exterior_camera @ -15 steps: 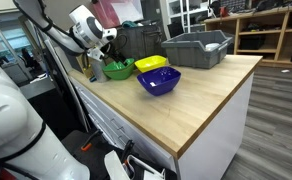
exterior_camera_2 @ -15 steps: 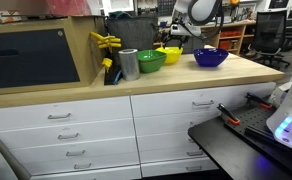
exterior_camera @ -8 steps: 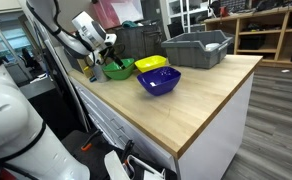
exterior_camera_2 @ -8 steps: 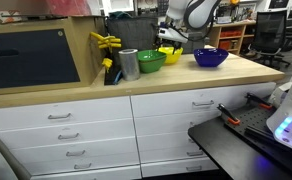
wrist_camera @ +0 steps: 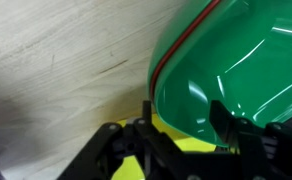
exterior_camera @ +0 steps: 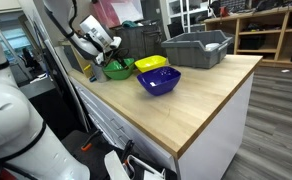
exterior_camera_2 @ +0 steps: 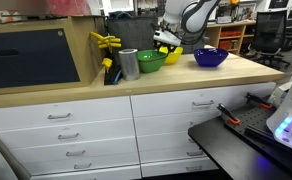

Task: Remove the top green bowl from the stacked bowls and place it in between the blue and yellow bowls

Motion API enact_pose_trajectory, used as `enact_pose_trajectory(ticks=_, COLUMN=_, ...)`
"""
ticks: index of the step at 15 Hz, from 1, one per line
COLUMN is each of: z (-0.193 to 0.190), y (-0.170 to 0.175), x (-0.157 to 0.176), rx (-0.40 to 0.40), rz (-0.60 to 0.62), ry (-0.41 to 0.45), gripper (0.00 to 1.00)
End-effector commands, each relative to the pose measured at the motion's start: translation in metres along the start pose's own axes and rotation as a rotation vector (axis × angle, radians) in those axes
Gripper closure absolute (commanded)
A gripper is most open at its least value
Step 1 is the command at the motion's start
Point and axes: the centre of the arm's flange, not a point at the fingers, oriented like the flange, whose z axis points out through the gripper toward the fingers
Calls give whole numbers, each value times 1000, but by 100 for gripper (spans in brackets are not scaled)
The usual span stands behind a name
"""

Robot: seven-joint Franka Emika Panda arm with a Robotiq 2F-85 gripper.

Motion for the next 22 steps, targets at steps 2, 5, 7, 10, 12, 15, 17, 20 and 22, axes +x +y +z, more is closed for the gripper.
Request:
enact_pose_trajectory(ticks=2, z=15, y=-15, x=-5, rx=-26, rz=45, ry=2, gripper=77)
enact_pose_trajectory(ticks=5, z=13, y=-22, x=-5, rx=-23, rz=42, ry=-2, gripper=97)
enact_pose_trajectory(ticks=7, z=8, y=-32, x=-10, rx=-9, rz=17, ry=-8, gripper=99)
enact_pose_trajectory(ticks=10, z=-2, y=-43, x=-21, rx=10, rz=-31, ry=-17, gripper=99)
enact_pose_trajectory(ticks=12, z=-8, y=-46, x=-25, rx=20, rz=-46, ry=-22, gripper=98)
enact_pose_trajectory(ticks=15, z=-17, y=-46, x=-24, rx=18, rz=-95, ry=-20, gripper=97)
enact_pose_trajectory(ticks=17, z=-24, y=-43, x=-21, rx=4, rz=-137, ry=-16, gripper=97)
enact_pose_trajectory(ticks=20, z=-35, y=-31, x=-11, rx=-29, rz=-187, ry=2, gripper=97)
enact_pose_trajectory(ticks=22, z=-43, y=-26, x=-5, rx=-48, rz=-217, ry=13, gripper=97)
